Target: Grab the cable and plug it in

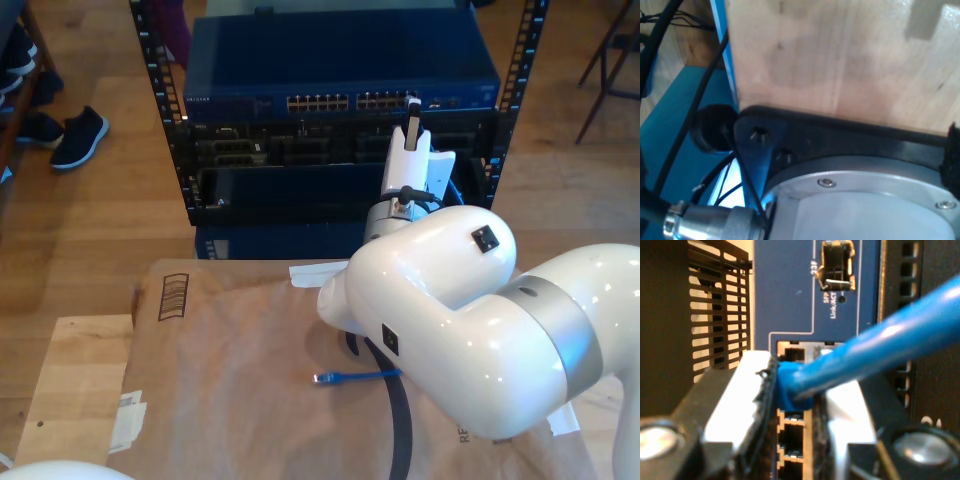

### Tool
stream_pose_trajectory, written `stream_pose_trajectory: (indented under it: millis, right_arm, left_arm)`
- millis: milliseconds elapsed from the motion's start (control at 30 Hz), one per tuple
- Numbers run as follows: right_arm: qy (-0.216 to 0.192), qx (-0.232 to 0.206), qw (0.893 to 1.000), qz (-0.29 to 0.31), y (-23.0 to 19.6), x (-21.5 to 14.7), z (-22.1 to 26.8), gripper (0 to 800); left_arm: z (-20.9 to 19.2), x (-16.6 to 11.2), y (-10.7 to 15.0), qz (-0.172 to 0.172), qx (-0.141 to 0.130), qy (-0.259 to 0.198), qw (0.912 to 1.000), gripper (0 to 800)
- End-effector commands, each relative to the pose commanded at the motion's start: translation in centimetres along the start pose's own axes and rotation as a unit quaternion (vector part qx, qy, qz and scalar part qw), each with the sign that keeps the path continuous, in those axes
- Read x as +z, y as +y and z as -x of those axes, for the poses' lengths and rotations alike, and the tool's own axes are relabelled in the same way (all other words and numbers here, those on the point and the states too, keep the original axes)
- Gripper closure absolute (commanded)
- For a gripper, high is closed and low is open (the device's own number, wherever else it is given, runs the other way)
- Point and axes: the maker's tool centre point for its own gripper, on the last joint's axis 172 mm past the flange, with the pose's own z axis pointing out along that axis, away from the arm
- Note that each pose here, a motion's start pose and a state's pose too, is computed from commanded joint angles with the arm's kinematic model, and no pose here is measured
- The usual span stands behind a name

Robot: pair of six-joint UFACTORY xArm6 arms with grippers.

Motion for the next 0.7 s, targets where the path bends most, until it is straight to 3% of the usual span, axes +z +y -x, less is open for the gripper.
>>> stream_pose_trajectory:
  millis: [700]
  right_arm:
    - [0.003, 0.004, 1.0, -0.005, -0.24, 0.39, -0.09, 800]
  left_arm:
    - [0.0, 0.0, -0.02, 0.0, 0.0, 0.0, 1.0, 1]
